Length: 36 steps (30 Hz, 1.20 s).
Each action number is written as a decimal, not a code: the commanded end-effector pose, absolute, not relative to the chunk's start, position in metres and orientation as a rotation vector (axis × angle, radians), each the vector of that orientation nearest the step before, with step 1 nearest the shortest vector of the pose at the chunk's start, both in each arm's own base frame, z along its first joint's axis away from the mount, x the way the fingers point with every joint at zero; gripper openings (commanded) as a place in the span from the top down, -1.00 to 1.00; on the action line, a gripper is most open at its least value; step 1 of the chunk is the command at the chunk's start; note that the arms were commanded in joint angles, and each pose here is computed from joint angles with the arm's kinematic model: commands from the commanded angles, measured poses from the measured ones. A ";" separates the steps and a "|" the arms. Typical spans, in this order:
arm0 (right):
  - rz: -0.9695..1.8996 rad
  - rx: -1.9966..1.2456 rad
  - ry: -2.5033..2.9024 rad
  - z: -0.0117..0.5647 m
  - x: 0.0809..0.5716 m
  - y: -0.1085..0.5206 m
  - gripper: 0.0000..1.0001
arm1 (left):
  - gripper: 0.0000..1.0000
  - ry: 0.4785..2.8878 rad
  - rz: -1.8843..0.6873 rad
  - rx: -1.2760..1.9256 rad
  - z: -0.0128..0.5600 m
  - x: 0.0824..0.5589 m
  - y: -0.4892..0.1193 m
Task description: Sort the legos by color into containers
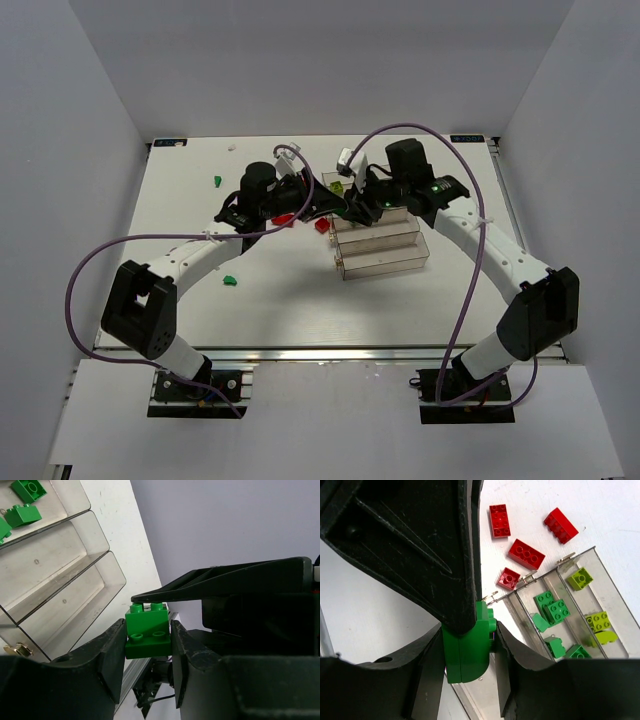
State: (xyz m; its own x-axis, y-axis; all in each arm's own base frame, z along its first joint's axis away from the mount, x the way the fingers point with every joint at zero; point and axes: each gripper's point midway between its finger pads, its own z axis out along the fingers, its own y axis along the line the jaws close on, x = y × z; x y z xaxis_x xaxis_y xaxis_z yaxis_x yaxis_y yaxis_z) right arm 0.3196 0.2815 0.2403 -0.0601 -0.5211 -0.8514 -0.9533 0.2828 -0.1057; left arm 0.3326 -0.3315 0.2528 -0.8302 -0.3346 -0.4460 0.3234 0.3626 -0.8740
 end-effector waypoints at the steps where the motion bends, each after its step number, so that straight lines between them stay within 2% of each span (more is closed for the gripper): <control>1: 0.614 -1.271 1.671 0.262 0.332 0.286 1.00 | 0.12 2.067 -1.502 0.040 0.257 0.328 -0.335; 5: 0.633 -1.234 1.711 0.259 0.333 0.287 1.00 | 0.32 2.067 -1.515 0.052 0.256 0.326 -0.336; 7: 0.658 -1.224 1.731 0.256 0.331 0.289 1.00 | 0.50 2.061 -1.528 0.062 0.257 0.325 -0.337; 9: 0.681 -1.236 1.728 0.255 0.328 0.290 0.65 | 0.69 2.053 -1.544 0.078 0.259 0.323 -0.338; 10: 0.699 -1.261 1.714 0.254 0.324 0.292 0.28 | 0.72 2.044 -1.552 0.089 0.261 0.323 -0.339; 12: 0.717 -1.269 1.715 0.253 0.322 0.292 -0.04 | 0.83 2.004 -1.600 0.142 0.268 0.316 -0.341; 14: 0.733 -1.297 1.700 0.252 0.318 0.293 -0.37 | 0.85 1.974 -1.632 0.176 0.272 0.312 -0.343; 16: 0.744 -1.306 1.696 0.251 0.315 0.292 -0.48 | 0.84 1.982 -1.617 0.188 0.271 0.311 -0.342; 19: 0.748 -1.334 1.689 0.251 0.311 0.287 -0.79 | 0.84 2.006 -1.579 0.217 0.266 0.311 -0.340; 24: 0.882 -1.450 1.650 0.254 0.292 0.263 -0.79 | 0.96 2.036 -1.490 0.316 0.251 0.306 -0.332; 28: 1.028 -1.510 1.625 0.258 0.277 0.245 -0.79 | 0.97 2.059 -1.448 0.391 0.237 0.300 -0.325; 36: 1.341 -1.587 1.528 0.262 0.241 0.256 -0.76 | 1.00 1.955 -1.396 0.607 0.237 0.287 -0.320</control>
